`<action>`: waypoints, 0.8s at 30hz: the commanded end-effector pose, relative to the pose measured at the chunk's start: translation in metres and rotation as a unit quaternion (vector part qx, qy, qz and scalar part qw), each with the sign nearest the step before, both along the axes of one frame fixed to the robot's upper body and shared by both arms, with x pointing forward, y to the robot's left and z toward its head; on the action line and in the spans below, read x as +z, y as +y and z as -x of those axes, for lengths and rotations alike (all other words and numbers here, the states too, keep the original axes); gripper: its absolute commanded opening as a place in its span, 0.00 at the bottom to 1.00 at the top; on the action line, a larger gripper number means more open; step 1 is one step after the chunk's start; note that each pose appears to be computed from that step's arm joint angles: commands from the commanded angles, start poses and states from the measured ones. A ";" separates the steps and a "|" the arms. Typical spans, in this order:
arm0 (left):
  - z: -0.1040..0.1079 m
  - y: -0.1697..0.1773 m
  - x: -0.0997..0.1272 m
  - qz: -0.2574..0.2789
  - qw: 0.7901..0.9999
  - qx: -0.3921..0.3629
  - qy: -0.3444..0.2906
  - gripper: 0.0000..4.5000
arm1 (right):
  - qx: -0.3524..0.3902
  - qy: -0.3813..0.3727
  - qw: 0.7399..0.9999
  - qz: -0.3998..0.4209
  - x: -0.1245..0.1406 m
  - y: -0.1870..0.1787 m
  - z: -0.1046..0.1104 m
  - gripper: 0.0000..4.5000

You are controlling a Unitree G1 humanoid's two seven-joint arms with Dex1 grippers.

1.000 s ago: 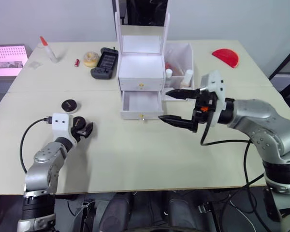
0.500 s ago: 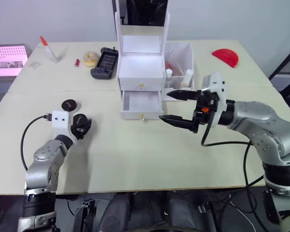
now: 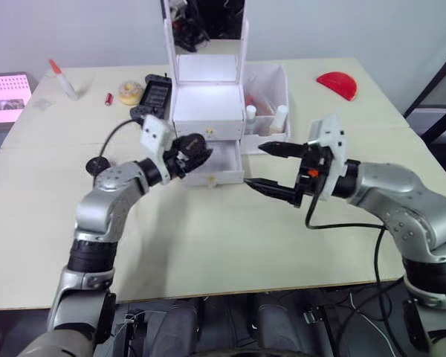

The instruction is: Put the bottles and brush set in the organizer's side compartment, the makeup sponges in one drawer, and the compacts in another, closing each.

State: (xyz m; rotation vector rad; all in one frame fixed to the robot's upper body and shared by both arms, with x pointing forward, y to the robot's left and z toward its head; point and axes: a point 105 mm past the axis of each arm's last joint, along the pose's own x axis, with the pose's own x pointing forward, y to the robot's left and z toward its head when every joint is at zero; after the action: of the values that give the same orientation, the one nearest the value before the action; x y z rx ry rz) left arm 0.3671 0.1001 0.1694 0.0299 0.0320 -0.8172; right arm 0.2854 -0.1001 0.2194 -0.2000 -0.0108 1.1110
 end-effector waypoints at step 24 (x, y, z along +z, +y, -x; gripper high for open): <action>-0.019 -0.002 -0.011 -0.039 0.999 0.011 -0.012 0.99 | -0.033 -0.033 0.999 -0.016 0.015 -0.005 0.015 1.00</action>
State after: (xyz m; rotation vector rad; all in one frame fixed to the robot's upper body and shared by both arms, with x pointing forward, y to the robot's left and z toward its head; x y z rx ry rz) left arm 0.3852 0.0974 0.1490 0.1128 0.0713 -0.7969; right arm 0.2758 -0.1051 0.2245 -0.1918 -0.0372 1.0368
